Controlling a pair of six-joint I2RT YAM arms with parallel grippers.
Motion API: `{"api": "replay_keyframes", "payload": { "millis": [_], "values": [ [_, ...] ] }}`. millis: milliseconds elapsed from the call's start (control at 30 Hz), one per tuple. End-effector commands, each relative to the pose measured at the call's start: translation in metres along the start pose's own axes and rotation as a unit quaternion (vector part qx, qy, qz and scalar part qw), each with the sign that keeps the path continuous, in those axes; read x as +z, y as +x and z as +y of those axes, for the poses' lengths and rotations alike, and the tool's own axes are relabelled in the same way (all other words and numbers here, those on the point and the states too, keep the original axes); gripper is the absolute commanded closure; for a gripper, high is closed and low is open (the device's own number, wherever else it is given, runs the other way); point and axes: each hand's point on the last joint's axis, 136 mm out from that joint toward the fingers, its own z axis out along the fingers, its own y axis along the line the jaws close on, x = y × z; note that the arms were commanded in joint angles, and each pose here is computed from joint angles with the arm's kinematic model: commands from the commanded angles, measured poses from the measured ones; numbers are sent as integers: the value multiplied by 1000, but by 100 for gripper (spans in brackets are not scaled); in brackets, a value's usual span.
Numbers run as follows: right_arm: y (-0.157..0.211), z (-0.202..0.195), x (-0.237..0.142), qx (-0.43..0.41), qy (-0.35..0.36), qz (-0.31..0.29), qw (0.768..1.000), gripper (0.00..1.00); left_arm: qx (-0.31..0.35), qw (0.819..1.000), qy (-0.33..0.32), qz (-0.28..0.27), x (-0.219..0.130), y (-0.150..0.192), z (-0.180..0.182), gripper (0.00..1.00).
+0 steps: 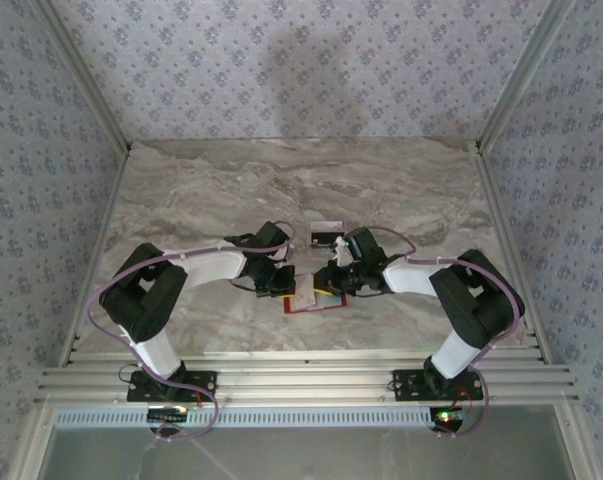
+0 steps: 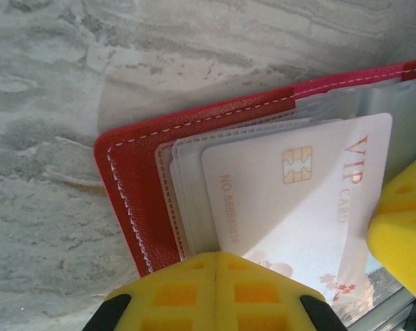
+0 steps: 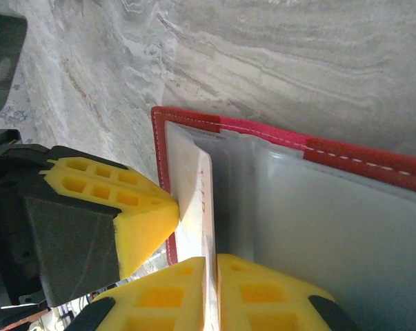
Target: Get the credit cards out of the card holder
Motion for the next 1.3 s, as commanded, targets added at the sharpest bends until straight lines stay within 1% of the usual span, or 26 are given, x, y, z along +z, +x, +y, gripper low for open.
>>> {"api": "replay_keyframes", "payload": {
  "millis": [0,400,533,733,900,1267],
  "values": [
    [3,7,4,-4,-14,13,1000,86,-8,1000,-24,19,4,8,9,98],
    [4,7,7,-5,-11,17,1000,87,-8,999,-26,18,3,8,9,98],
    [4,5,7,-4,-6,14,1000,92,-8,999,-26,17,3,8,9,98],
    [5,-9,-3,-5,37,7,999,99,-9,999,-28,18,3,9,11,98],
    [6,-21,-14,-3,71,5,997,100,-9,999,-29,18,4,9,12,98],
    [9,-29,-39,-9,119,1,993,100,-9,999,-28,18,4,9,11,98]
  ]
}}
